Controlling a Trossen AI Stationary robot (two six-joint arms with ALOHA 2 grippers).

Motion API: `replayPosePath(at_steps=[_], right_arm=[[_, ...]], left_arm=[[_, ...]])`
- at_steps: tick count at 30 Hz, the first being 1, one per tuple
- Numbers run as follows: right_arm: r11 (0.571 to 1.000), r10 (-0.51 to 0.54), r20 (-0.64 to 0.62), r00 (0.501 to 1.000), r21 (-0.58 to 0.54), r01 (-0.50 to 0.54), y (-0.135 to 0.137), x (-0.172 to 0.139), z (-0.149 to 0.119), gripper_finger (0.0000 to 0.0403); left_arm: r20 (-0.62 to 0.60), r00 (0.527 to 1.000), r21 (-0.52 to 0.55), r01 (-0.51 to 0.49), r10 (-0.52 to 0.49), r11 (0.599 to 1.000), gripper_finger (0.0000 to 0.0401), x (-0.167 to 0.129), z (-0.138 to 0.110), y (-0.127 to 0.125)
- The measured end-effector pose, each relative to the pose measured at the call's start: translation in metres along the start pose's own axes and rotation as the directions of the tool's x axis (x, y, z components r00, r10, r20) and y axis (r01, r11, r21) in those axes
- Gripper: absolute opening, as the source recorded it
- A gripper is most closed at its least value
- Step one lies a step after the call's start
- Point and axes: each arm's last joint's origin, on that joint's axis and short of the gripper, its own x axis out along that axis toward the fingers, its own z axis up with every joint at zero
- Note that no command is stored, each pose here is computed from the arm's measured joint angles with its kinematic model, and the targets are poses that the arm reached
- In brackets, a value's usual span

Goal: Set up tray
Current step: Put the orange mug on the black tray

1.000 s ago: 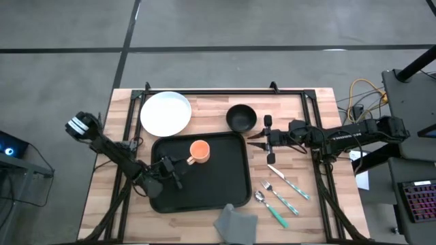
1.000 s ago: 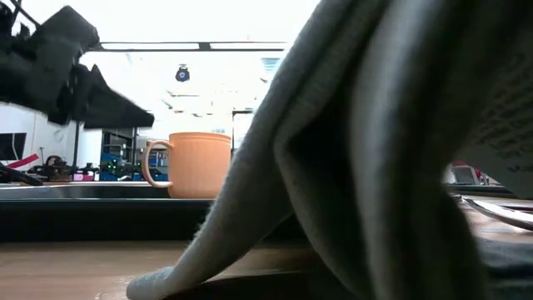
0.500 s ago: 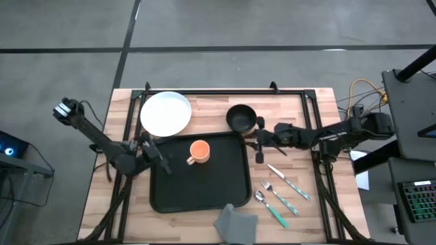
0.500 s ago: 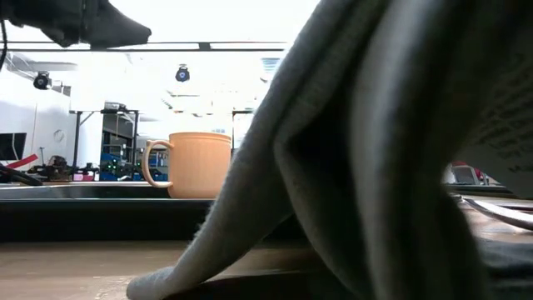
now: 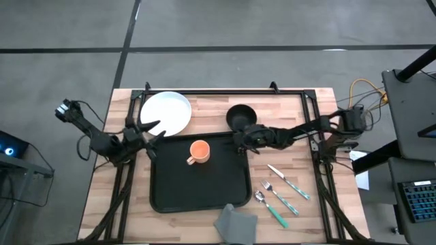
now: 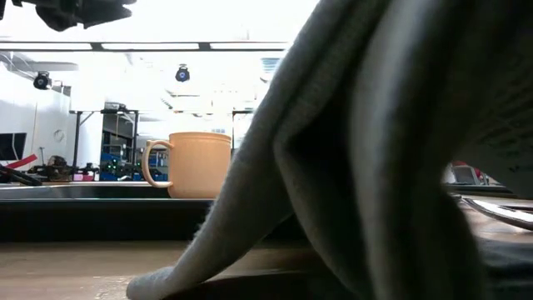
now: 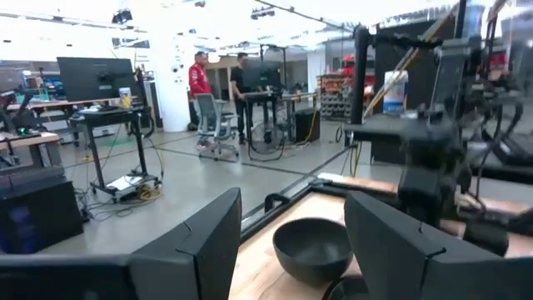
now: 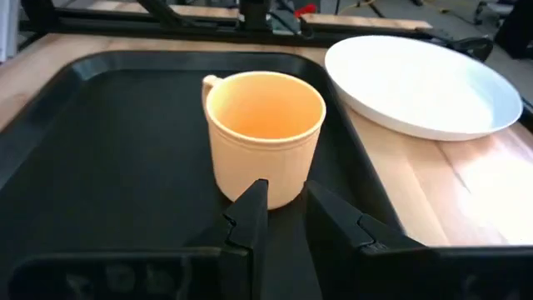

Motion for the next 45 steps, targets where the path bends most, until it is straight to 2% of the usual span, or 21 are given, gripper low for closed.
replayPosePath(at_steps=[8,12,21,29,41,45], right_arm=[[0.999,0.001,-0.036,0.999,0.043,0.001,-0.001,0.017,-0.007,0.0068],[0.997,0.015,-0.042,0.999,0.07,-0.012,-0.001,0.02,-0.01,0.0068],[0.995,0.033,-0.038,0.999,0.097,-0.029,-0.002,0.034,-0.006,0.0068],[0.993,0.057,-0.139,0.989,0.109,-0.042,-0.002,0.05,-0.003,0.0068],[0.986,0.053,-0.164,0.985,0.166,-0.026,-0.001,0.053,-0.005,0.0068],[0.985,0.06,-0.176,0.983,0.17,-0.03,-0.002,0.067,-0.009,0.0068]], left_arm=[[0.025,1.0,-0.042,-0.011,0.012,0.999,0.0194,-0.002,0.014,0.01],[0.01,1.0,0.011,-0.002,0.002,1.0,0.0194,-0.001,0.005,0.005],[0.022,1.0,-0.037,-0.012,0.013,0.999,0.0194,0.0,0.016,0.007],[0.014,1.0,-0.01,-0.008,0.008,1.0,0.0194,0.0,0.012,0.004],[0.014,1.0,-0.01,-0.007,0.008,1.0,0.0194,0.0,0.012,0.004],[0.014,1.0,-0.01,-0.007,0.007,1.0,0.0194,0.0,0.012,0.004]])
